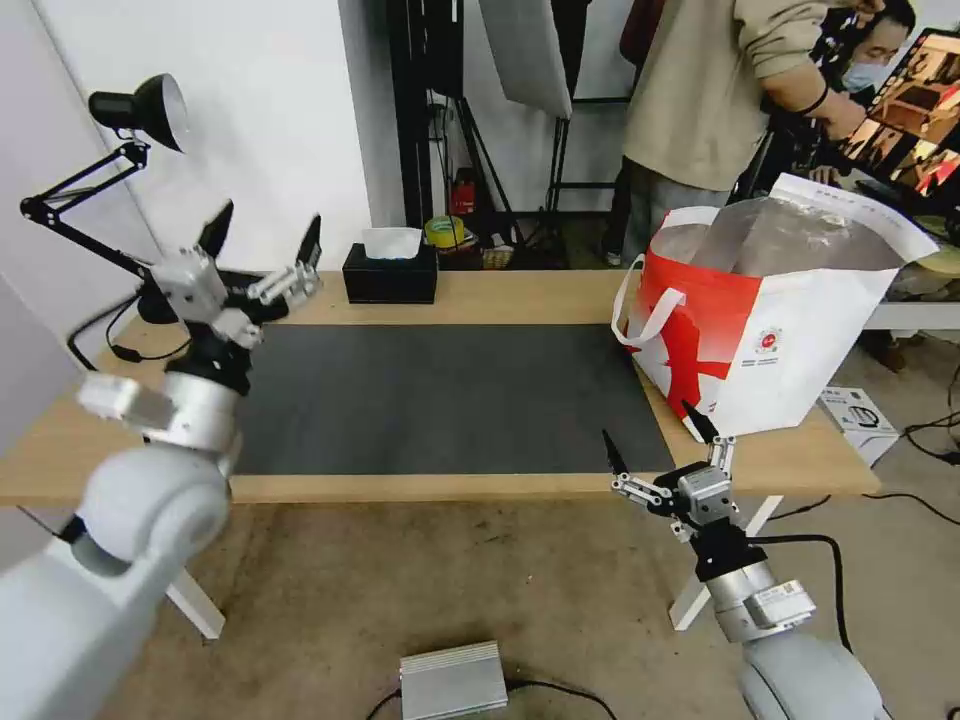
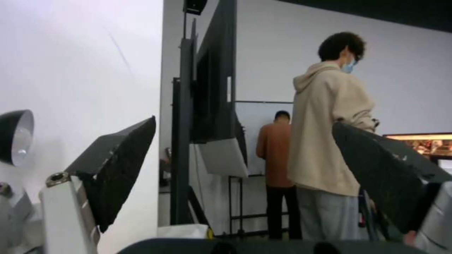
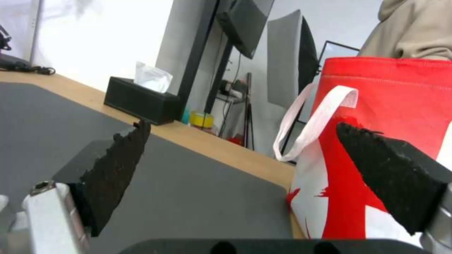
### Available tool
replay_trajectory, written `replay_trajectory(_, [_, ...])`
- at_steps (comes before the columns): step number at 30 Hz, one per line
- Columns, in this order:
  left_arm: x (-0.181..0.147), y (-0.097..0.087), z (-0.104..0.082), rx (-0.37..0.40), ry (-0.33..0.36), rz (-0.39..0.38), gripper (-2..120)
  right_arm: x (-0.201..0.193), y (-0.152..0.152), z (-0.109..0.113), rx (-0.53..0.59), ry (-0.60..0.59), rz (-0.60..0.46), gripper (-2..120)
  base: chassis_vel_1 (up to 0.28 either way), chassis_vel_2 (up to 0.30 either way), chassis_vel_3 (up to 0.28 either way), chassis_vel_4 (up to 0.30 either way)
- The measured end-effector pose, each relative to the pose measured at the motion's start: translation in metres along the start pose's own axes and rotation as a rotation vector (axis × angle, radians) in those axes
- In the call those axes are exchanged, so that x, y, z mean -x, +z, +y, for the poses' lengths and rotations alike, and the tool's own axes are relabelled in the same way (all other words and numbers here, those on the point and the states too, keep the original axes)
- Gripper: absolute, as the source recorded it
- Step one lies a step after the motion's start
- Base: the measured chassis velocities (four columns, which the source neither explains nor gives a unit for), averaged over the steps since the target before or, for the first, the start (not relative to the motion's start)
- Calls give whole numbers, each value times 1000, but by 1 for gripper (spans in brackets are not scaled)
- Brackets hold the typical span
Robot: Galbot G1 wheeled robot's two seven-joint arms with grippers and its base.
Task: Pick up the trash from the table and place it into the takeout bag.
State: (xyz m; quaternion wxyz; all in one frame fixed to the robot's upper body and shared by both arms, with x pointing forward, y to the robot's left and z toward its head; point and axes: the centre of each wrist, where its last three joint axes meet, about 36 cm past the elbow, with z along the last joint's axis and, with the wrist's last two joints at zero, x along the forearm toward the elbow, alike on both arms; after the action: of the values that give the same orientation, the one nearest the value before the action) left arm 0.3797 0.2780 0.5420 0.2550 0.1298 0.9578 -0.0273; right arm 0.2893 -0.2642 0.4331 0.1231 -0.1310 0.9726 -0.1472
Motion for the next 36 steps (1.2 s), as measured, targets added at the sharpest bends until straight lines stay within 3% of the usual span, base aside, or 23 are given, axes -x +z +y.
replay_trajectory(3, [-29,15,-12,-14,-6,-1,100,0,0,0,0,0,0,100,0,0,0,0])
replay_trajectory(16, [-95,32,-26,19,-20,5,100,0,0,0,0,0,0,100,0,0,0,0])
replay_trajectory(26, [-108,40,-36,49,-7,4,100,0,0,0,0,0,0,100,0,0,0,0])
replay_trajectory(36, [-131,75,-52,70,24,45,100,0,0,0,0,0,0,100,0,0,0,0])
